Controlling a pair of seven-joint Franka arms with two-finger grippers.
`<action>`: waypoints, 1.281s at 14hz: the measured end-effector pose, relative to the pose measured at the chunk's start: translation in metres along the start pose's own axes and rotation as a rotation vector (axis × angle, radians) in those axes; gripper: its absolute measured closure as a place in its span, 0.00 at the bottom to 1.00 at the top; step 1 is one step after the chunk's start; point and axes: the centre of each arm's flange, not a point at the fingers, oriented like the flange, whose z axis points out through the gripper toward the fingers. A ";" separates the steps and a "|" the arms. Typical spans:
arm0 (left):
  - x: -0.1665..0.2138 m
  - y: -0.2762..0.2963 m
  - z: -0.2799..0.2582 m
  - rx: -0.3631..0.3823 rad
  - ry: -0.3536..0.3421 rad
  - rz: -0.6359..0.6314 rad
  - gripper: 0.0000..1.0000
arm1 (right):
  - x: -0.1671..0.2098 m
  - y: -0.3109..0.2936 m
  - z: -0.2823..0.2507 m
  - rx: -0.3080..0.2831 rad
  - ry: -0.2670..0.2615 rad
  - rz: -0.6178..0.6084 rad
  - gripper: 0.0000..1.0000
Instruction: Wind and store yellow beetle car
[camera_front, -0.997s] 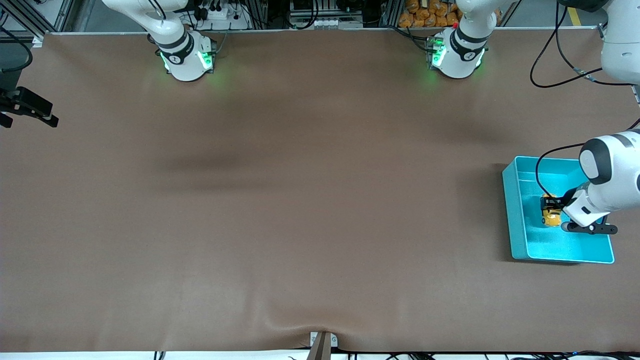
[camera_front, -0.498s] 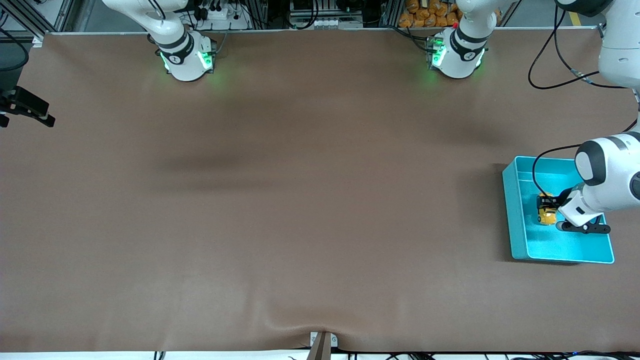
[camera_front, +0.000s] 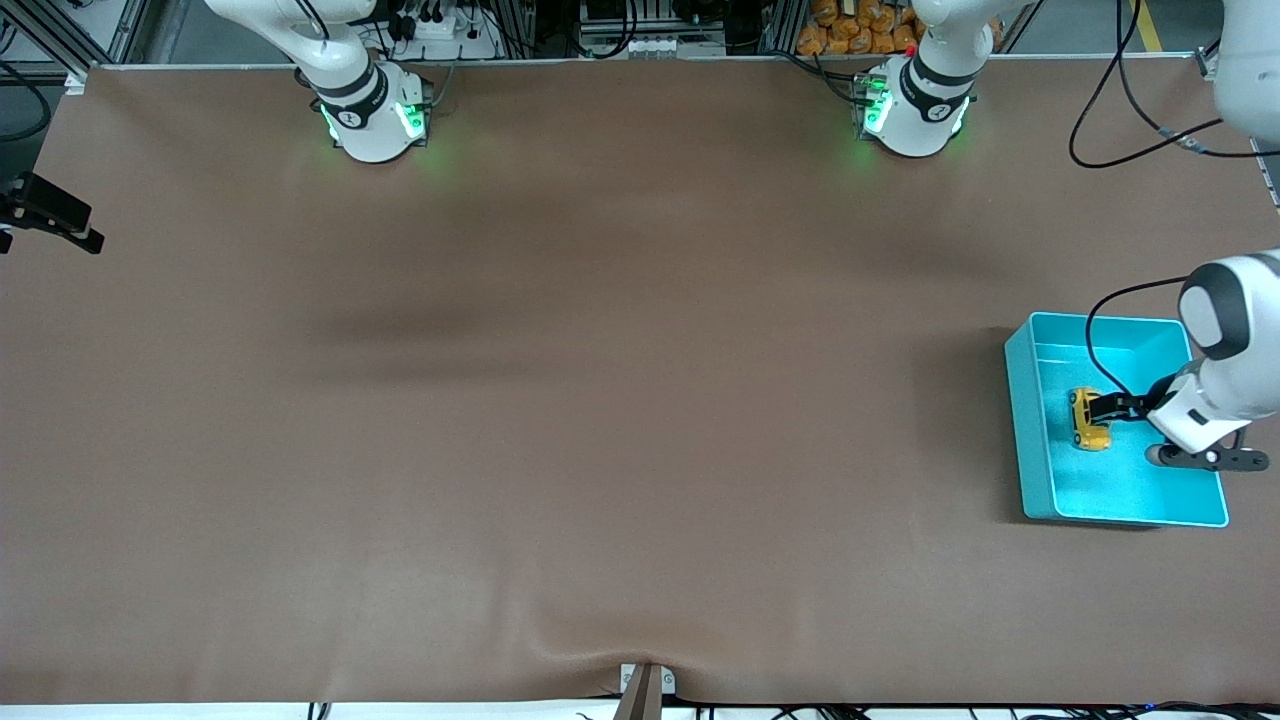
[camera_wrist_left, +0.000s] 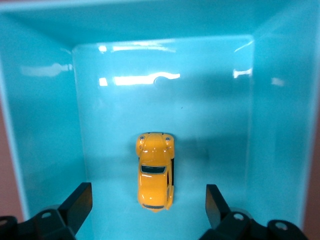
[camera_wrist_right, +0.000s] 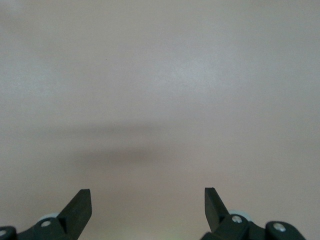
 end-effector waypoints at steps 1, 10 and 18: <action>0.000 0.004 -0.021 0.006 0.007 0.005 0.00 | 0.000 0.000 0.000 0.000 0.000 0.000 0.00; -0.017 0.114 -0.178 0.022 -0.012 -0.054 0.00 | 0.000 -0.003 -0.005 0.003 0.012 -0.005 0.00; -0.079 0.170 -0.296 -0.073 -0.011 -0.099 0.00 | 0.001 -0.008 -0.006 0.024 0.016 -0.016 0.00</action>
